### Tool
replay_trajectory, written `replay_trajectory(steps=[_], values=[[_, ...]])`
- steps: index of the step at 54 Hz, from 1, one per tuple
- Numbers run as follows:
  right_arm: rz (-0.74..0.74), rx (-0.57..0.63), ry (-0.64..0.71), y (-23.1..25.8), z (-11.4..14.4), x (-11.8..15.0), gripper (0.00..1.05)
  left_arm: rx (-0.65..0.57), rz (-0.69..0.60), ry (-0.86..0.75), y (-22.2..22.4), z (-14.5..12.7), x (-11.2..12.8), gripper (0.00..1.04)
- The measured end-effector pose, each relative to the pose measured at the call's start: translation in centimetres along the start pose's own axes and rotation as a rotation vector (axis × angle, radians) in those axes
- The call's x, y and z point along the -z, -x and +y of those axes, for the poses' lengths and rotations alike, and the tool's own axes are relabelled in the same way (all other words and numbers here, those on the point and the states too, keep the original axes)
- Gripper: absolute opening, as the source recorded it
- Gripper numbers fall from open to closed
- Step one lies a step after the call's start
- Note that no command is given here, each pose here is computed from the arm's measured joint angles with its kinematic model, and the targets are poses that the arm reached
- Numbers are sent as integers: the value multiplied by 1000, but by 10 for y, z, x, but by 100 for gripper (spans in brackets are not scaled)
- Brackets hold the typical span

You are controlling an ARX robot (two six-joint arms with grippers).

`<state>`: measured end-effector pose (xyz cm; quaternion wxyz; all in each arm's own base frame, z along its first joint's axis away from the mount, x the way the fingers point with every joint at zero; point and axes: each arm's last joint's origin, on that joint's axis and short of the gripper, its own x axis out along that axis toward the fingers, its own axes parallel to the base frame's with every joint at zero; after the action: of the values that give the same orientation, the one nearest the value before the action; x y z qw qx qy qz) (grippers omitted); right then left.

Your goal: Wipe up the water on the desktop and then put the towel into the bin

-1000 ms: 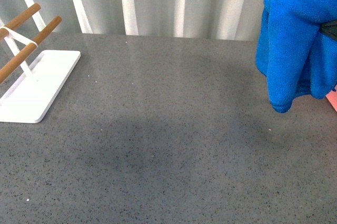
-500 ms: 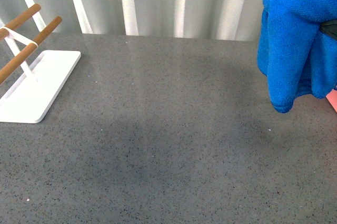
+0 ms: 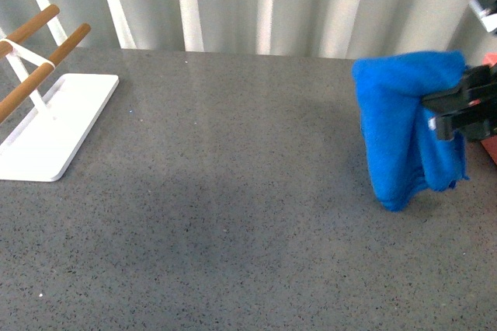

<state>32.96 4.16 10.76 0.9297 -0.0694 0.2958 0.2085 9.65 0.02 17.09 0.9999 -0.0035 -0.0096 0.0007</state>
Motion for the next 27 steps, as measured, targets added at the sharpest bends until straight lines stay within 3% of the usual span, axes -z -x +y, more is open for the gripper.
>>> replay_trajectory(steps=[3, 12, 19, 27], values=[[42, -8, 4, -15, 3, 2, 3, 0, 0, 0, 0, 0, 0, 75], [123, -22, 10, -50, 9, 11, 3, 0, 0, 0, 0, 0, 0, 98], [208, -60, 22, -74, 24, 28, 3, 0, 0, -2, 0, 0, 0, 98], [203, -95, -17, -73, 33, 30, 3, 0, 0, -2, 0, 0, 0, 98]])
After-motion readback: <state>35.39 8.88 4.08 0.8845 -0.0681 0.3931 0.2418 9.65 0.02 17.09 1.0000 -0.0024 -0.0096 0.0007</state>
